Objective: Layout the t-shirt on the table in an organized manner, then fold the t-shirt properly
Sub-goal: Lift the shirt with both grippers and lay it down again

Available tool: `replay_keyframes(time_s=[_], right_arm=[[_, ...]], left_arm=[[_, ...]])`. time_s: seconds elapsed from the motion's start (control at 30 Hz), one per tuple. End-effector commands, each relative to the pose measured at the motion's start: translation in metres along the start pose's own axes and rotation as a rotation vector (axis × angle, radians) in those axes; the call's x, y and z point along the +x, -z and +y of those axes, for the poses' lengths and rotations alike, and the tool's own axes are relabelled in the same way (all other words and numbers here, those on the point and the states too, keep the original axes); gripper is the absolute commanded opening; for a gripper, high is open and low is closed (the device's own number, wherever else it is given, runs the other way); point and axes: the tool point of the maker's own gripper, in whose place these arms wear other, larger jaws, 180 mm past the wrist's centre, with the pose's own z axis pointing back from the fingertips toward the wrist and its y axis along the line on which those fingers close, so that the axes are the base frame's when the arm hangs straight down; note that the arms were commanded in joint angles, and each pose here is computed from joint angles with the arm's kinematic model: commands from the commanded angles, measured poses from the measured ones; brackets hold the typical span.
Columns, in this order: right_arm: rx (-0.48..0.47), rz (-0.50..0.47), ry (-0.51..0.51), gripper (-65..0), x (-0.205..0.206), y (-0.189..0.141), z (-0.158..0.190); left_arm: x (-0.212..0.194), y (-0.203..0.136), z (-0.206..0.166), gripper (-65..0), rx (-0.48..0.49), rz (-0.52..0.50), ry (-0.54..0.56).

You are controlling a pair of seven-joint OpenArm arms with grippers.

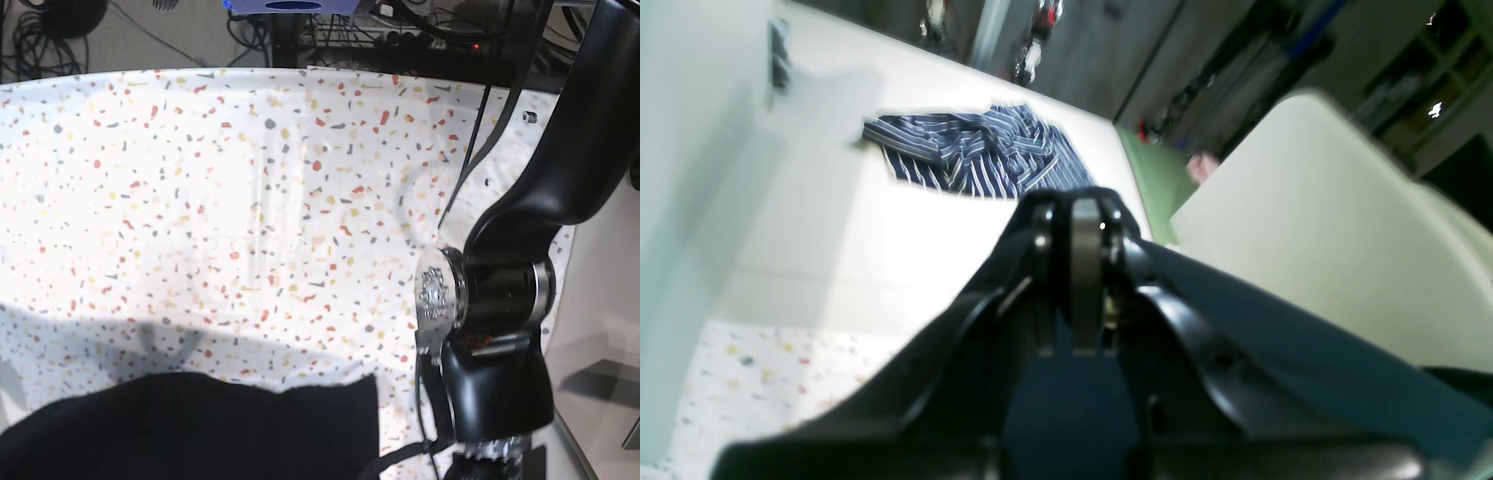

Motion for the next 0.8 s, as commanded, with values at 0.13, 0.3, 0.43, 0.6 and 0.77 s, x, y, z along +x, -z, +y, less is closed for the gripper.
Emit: replay_keyframes(time_s=[0.13,0.3,0.43,0.6,0.77], right_arm=[[-0.079,0.064,-0.212,-65.0,-0.037,-0.052,-0.006],[-0.022,0.259,-0.26,-65.0,-0.161,-0.085,0.029],[0.137,0.425,-0.223,-65.0,-0.277,-0.096,0.077],[0.221,0.594,-0.085,-65.0,-0.385,-0.111,0.098],[0.212,0.728,-0.022,-65.0,-0.441,-0.134,0.086]], left_arm=[[-0.024,-0.055,0.006,-65.0,-0.001,0.001,0.038],[-0.142,-0.103,0.072,-65.0,0.126,0.187,0.066],[-0.247,-0.151,0.117,-65.0,0.208,0.348,0.1],[-0.362,-0.211,0.16,-65.0,0.299,0.558,0.079],[-0.403,-0.26,0.18,-65.0,0.359,0.636,0.067]])
